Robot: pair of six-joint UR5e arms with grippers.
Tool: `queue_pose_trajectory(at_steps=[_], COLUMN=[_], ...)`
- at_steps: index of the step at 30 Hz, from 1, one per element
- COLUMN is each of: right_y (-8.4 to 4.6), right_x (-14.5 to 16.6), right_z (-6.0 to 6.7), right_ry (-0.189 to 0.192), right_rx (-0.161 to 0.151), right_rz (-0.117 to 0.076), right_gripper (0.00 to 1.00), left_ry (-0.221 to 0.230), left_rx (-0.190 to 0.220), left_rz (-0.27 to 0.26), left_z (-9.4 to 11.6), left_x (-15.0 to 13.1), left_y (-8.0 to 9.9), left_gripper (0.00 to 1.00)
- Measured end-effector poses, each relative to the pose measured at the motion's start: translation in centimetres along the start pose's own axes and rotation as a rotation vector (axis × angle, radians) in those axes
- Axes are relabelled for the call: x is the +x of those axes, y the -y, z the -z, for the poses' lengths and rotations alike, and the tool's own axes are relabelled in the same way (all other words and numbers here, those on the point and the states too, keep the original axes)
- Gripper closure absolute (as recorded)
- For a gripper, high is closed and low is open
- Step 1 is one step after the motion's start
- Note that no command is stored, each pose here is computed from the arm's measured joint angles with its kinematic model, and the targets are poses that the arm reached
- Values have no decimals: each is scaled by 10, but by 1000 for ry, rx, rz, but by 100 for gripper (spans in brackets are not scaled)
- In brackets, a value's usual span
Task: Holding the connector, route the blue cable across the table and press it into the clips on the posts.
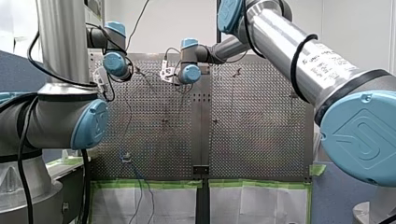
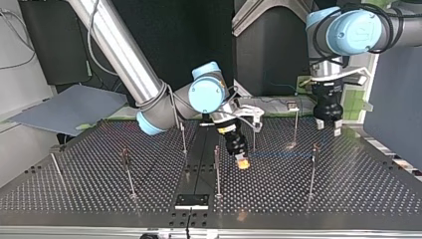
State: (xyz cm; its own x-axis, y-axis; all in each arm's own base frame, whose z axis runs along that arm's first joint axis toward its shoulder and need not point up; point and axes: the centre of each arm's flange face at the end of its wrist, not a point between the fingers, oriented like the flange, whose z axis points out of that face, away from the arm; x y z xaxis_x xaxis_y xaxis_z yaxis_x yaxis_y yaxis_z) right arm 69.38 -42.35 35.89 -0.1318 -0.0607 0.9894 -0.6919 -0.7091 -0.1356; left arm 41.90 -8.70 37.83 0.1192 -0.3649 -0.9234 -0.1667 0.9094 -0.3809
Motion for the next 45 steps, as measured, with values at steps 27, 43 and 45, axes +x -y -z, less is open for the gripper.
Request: queue_pose_trajectory(at_steps=[27,43,45], right_y=[-1,-5,-8], right_x=[0,0,1], right_z=[0,-1,-2], right_ry=[0,-1,-1], right_rx=[-3,-8,-11], right_rz=[0,0,1], right_gripper=[100,100,100], left_ry=[25,37,41], left_rx=[160,149,145], left_rz=[-204,-305,-307], left_z=[-17,-39,-41], left_x=[8,33,33], left_y=[50,61,63], left_gripper=[0,0,0])
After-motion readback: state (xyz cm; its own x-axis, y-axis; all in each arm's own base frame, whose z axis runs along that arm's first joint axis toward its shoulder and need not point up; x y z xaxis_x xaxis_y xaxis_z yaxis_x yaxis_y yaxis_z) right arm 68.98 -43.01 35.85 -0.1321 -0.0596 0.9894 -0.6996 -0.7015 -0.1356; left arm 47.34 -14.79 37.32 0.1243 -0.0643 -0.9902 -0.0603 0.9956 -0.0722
